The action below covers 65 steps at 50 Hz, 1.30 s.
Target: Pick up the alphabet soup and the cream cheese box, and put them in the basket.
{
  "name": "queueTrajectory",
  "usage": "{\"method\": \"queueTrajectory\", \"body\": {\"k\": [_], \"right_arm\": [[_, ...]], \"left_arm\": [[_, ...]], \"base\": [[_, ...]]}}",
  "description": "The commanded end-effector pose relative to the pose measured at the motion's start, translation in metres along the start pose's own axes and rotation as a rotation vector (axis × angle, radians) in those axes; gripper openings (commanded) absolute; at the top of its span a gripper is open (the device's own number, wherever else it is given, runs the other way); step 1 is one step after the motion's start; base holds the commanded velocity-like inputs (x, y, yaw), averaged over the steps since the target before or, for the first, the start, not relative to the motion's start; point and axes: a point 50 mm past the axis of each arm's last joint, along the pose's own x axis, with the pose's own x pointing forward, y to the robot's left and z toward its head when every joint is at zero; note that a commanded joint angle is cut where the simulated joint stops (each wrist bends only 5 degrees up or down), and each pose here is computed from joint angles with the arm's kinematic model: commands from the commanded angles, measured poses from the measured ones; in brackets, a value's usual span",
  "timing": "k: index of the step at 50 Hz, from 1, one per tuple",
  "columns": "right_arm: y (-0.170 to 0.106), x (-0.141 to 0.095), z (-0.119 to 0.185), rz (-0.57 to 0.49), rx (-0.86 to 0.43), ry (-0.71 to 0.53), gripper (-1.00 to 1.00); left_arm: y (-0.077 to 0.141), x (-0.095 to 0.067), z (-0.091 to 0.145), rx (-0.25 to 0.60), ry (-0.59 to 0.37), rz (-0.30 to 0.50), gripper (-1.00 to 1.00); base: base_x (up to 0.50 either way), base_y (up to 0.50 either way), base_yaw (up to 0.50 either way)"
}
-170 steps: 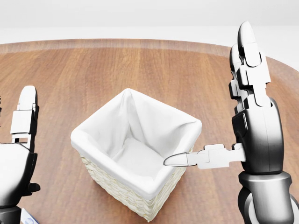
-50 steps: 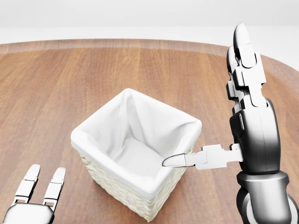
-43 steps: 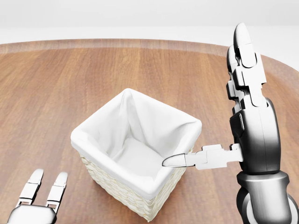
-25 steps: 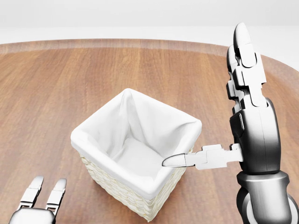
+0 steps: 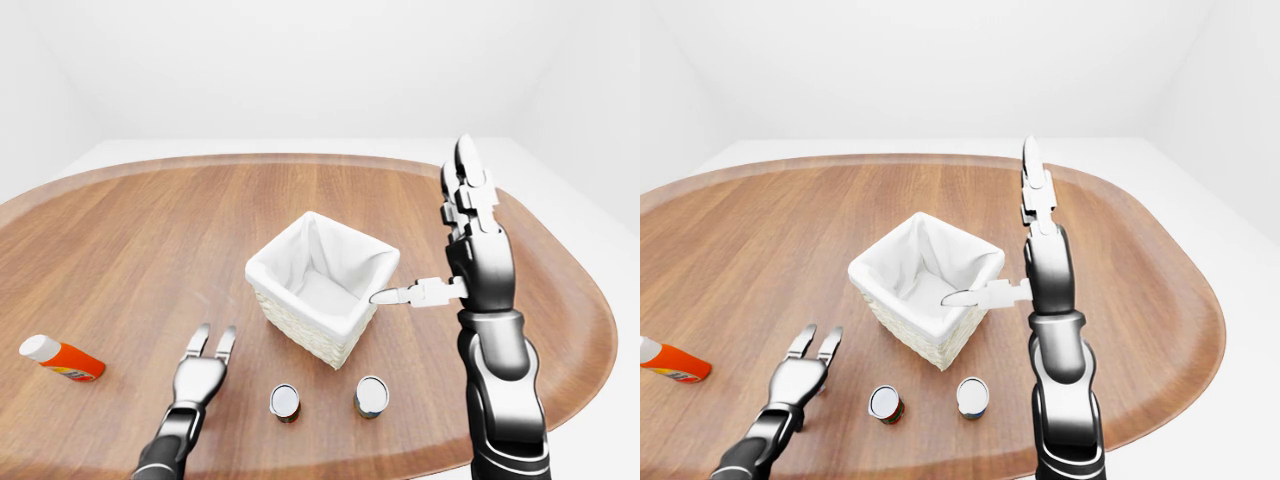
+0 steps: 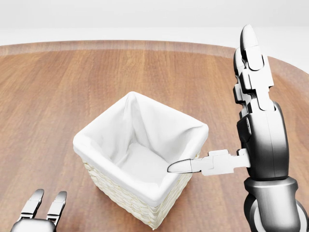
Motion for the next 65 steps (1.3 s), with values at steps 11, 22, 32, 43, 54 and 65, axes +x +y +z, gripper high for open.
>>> {"method": "queueTrajectory", "body": {"k": [11,22,32,43,54,65], "right_arm": [[0.000,0.001,0.001,0.001,-0.003,-0.007,1.00],[0.000,0.000,-0.001,0.001,-0.002,0.005,1.00],[0.001,0.000,-0.001,0.001,-0.003,0.003,1.00],[0.001,0.000,-0.002,0.002,-0.004,0.008,1.00],[0.001,0.000,-0.001,0.003,-0.005,0.005,1.00],[0.001,0.001,-0.001,0.002,-0.005,0.001,1.00]], "left_arm": [[-0.012,-0.001,-0.010,0.013,0.022,-0.095,1.00],[-0.009,-0.004,-0.016,0.019,0.032,-0.066,1.00],[-0.009,-0.006,-0.022,0.021,0.047,-0.064,1.00],[-0.018,-0.007,-0.026,0.025,0.062,-0.141,1.00],[-0.019,-0.005,-0.029,0.013,0.083,-0.158,1.00],[-0.021,-0.004,-0.025,0.014,0.073,-0.187,1.00]], "base": [[0.00,0.00,0.00],[0.00,0.00,0.00],[0.00,0.00,0.00],[0.00,0.00,0.00],[0.00,0.00,0.00],[0.00,0.00,0.00]]}}
